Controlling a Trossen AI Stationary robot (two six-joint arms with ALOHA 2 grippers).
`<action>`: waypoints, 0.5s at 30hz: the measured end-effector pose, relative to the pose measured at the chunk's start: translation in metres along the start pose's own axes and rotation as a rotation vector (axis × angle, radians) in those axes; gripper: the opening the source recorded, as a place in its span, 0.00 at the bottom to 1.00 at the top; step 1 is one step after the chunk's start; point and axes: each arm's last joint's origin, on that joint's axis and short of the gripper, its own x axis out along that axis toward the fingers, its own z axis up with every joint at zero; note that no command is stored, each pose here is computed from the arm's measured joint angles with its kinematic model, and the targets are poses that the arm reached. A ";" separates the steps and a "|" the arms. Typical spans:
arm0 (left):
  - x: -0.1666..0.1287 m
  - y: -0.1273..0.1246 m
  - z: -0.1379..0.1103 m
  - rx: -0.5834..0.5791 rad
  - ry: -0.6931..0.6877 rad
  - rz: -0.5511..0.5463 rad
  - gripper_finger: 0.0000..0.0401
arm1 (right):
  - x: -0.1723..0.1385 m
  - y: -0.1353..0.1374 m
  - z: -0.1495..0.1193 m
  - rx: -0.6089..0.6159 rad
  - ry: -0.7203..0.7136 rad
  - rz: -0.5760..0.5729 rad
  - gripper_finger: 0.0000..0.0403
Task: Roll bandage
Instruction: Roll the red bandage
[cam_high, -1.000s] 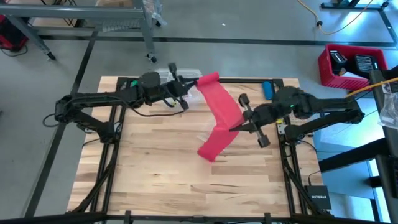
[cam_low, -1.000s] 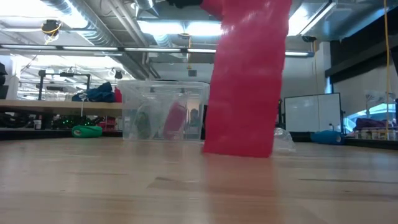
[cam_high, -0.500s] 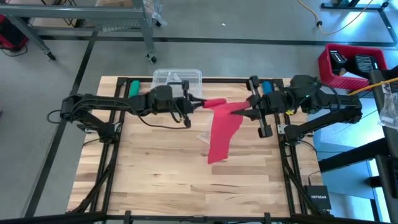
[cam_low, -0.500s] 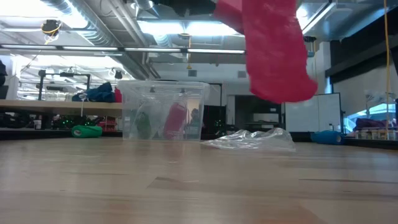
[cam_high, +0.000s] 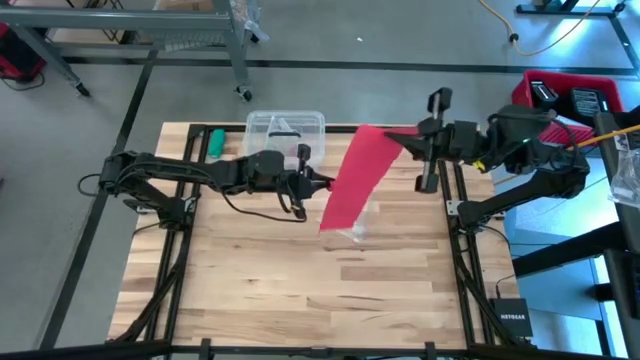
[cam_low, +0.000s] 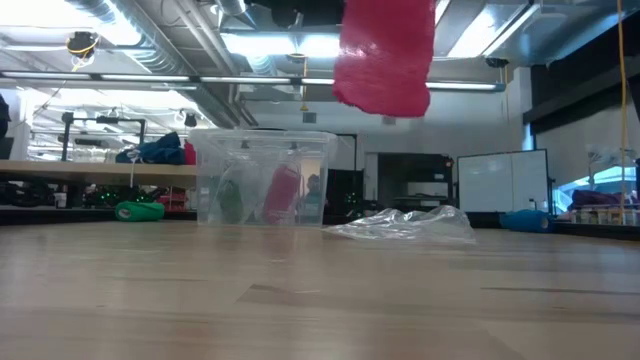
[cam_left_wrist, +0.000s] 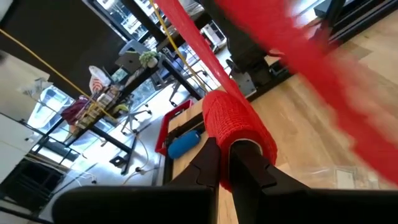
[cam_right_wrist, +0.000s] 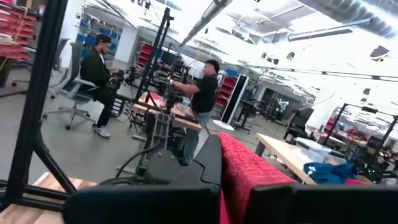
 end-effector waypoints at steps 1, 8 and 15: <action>0.000 0.000 0.000 0.000 0.001 -0.002 0.03 | -0.001 -0.001 0.002 -0.009 0.004 -0.009 0.01; -0.001 -0.009 0.008 0.005 -0.050 -0.056 0.03 | -0.006 -0.024 0.010 -0.042 -0.003 -0.150 0.01; -0.003 -0.016 0.014 0.007 -0.067 -0.077 0.03 | -0.001 -0.056 0.002 0.079 -0.055 -0.213 0.01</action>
